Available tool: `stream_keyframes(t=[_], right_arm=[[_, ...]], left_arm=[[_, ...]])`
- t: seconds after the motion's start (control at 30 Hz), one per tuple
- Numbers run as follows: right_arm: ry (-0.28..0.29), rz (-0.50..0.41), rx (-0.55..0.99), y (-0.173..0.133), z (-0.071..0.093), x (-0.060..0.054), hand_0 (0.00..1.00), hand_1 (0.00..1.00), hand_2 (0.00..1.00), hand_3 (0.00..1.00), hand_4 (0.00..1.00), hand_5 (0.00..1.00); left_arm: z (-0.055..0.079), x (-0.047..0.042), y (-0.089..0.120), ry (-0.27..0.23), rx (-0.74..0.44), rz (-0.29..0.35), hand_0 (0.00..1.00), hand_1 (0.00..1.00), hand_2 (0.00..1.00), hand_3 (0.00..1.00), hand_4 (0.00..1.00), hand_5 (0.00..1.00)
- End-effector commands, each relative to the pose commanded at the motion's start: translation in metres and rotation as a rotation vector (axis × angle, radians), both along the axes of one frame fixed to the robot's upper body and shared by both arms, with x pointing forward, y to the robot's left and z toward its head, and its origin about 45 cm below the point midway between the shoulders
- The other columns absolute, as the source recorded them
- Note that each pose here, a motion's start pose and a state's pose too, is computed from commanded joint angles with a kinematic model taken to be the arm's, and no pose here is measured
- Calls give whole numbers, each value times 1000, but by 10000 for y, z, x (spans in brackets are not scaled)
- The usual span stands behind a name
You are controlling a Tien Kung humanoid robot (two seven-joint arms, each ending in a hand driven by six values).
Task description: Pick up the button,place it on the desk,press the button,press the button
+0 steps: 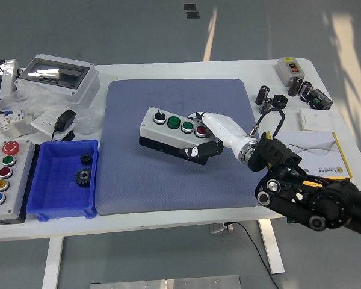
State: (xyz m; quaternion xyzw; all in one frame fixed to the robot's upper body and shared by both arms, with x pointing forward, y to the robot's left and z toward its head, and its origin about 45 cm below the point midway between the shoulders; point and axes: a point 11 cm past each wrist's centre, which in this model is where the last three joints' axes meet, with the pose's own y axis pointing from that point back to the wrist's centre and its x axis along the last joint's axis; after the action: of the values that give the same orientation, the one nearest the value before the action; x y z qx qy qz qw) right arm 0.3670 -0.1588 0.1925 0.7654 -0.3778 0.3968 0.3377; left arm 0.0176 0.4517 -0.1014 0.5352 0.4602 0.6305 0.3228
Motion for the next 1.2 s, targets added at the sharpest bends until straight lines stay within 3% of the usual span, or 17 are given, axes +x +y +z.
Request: stream_keyframes(t=[0.03,0.07,0.17,0.33,0.43,0.47,0.63,0.67,0.83,0.87,1.03,1.07,1.2], right_arm=[[-22,31,-5,12,16,-40,94,276,342,391,41,2],[-55,74,-17,27,14,-89,95,276,343,311,13,2],[-102,141,-60,64,-68,-157,95,276,343,311,13,2],[-147,177,-139,71,-221,-157,157,298,351,312,38,2],[-135,165,-164,41,-296,-134,157,298,351,312,38,2],[-123,158,-166,30,-321,-127,364,392,383,371,161,2],[-77,144,-154,3,-370,-106,364,392,383,371,161,2],[-70,142,-148,-1,-372,-102,586,511,499,480,226,2],[-49,135,-127,-16,-366,-91,586,511,499,480,226,2],[-46,133,-122,-18,-364,-90,699,642,600,605,100,2],[-35,122,-110,-40,-358,-85,699,642,600,605,100,2],[-34,121,-109,-44,-358,-84,746,696,667,660,281,2],[-21,115,-103,-64,-358,-82,746,696,667,660,281,2]], left_arm=[[-1,3,-2,-1,0,-1,627,591,556,621,607,181],[-2,9,-7,-2,-1,-2,627,591,557,622,607,180],[-3,26,-12,-4,-2,-5,627,591,557,622,607,180],[-1,35,-9,-5,-1,-7,626,591,556,622,606,181],[-2,30,-10,-4,-2,-7,626,591,556,622,606,181],[-3,27,-12,-3,-2,-6,627,590,556,622,604,181],[-5,30,-14,-9,1,-6,627,590,556,622,604,181],[-5,33,-14,-12,2,-6,627,591,556,622,604,182],[-5,35,-13,-15,5,-6,627,591,556,622,604,182],[-6,31,-17,-13,4,-6,627,591,556,621,603,185],[-17,9,-42,-7,-2,-5,627,591,556,621,603,185],[-19,6,-46,-5,-3,-4,626,590,556,620,602,186],[-20,-5,-48,-3,-4,-3,626,590,556,620,602,186]])
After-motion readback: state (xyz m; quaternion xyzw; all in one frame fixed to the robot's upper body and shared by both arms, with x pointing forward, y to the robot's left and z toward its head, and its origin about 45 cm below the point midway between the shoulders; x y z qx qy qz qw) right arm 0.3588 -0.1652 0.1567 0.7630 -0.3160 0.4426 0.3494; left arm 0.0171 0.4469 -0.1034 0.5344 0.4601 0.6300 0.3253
